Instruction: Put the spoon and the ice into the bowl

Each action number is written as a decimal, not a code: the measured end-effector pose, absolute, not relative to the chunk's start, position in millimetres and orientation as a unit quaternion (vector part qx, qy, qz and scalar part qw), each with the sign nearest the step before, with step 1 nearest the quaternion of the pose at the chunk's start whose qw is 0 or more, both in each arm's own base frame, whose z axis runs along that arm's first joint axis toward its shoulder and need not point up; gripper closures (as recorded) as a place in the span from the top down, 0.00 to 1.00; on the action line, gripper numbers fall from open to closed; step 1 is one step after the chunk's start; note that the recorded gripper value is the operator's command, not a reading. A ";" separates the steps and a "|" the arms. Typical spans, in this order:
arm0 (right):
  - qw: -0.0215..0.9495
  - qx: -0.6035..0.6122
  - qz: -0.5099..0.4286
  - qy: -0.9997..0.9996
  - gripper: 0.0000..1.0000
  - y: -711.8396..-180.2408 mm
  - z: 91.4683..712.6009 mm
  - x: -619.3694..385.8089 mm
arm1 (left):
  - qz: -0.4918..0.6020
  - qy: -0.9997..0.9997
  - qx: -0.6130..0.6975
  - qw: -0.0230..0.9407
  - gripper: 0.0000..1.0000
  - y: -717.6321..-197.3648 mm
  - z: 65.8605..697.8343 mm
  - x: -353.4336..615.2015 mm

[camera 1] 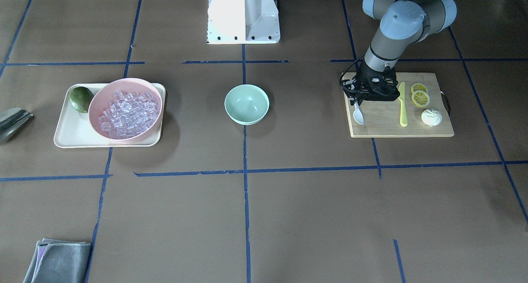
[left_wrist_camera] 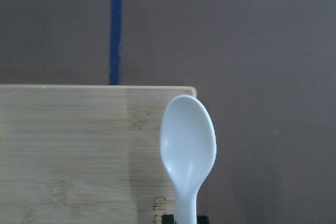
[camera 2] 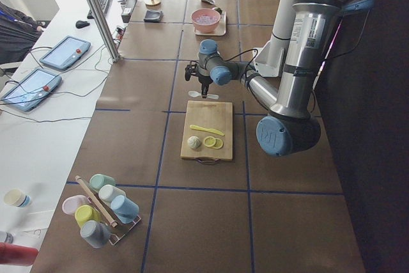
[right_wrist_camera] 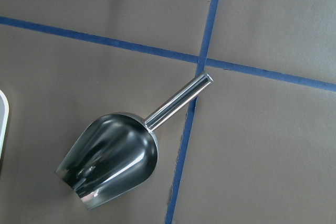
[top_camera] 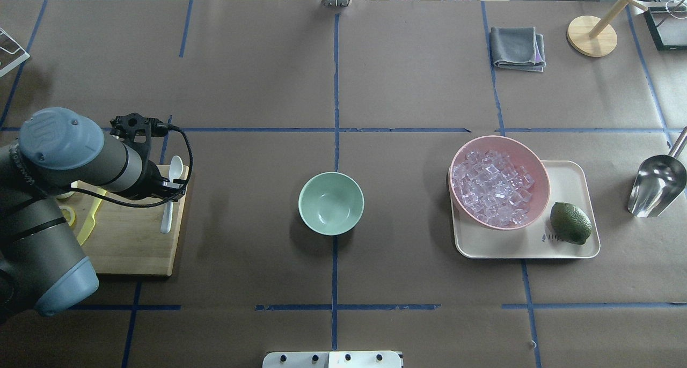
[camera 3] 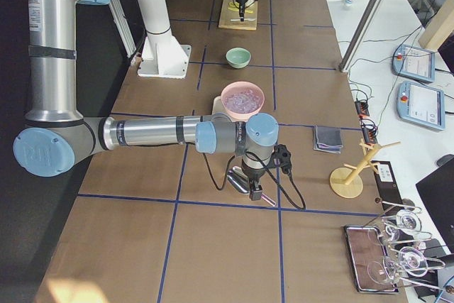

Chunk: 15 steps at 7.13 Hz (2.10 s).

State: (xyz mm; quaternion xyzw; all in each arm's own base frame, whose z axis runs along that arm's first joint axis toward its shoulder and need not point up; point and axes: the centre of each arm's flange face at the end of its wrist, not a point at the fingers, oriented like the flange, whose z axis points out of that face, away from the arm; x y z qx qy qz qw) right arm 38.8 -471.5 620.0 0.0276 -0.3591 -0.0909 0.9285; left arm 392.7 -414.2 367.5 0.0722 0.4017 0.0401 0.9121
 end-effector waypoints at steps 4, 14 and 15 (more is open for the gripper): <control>0.929 0.027 -0.090 -0.359 1.00 -471.2 620.1 38.9 | 0.149 0.457 0.128 0.868 0.00 -389.9 263.2 467.3; 0.929 0.031 -0.090 -0.359 1.00 -467.5 615.8 39.8 | 0.262 0.400 0.215 0.851 0.40 -362.5 179.7 577.5; 0.929 0.030 -0.090 -0.359 1.00 -467.1 616.4 39.8 | 0.259 0.397 0.214 0.854 0.78 -368.1 179.2 575.7</control>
